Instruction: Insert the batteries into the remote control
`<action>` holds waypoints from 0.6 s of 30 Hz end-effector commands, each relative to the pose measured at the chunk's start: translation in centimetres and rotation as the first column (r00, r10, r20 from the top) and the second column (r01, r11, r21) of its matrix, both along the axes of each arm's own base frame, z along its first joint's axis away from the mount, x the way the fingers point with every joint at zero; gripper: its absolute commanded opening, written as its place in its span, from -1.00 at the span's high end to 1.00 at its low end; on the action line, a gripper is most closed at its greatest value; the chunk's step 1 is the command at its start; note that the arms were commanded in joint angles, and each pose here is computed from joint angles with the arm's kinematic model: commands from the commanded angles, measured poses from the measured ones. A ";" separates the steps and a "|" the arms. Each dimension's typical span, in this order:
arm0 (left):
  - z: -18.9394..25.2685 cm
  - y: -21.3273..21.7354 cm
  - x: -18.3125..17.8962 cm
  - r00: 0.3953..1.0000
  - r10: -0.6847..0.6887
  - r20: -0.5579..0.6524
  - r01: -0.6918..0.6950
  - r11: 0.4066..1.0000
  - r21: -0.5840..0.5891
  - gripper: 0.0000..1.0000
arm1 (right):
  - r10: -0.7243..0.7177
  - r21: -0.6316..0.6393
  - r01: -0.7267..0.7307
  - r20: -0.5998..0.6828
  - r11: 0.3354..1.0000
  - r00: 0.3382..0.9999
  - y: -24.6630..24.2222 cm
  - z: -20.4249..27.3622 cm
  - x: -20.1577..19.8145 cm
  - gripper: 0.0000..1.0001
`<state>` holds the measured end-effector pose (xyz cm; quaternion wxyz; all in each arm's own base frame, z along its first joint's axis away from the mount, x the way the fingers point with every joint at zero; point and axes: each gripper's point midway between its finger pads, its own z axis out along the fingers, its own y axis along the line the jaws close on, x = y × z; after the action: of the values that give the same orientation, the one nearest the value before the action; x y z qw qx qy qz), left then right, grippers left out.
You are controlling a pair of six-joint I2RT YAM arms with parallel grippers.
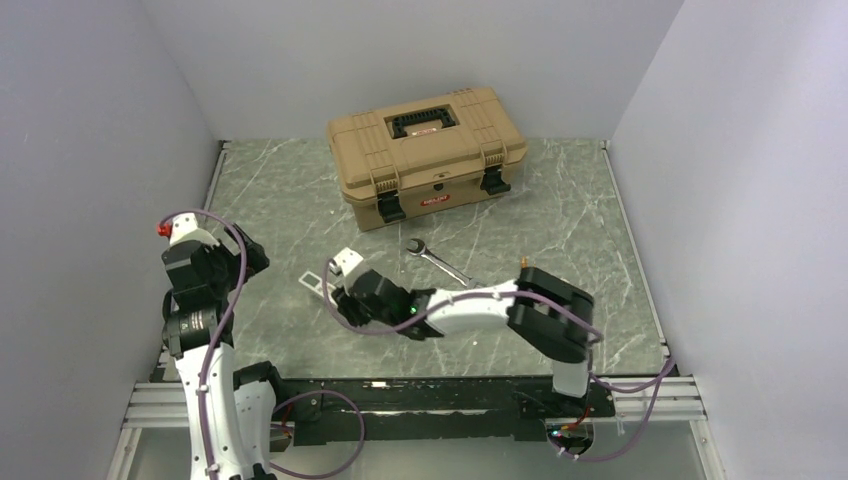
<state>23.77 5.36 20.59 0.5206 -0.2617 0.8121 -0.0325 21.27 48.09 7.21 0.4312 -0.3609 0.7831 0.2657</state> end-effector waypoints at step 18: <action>1.4 -20.5 -2.4 0.834 -0.474 0.283 0.552 0.721 -0.419 -0.98 | -0.313 0.293 0.352 -0.173 0.889 0.934 -17.1 8.7 -7.1 1.00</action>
<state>21.04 -12.98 21.77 0.4827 -0.0914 0.7980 -0.3490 13.87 32.79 14.96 0.4640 -0.1759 0.8034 0.3290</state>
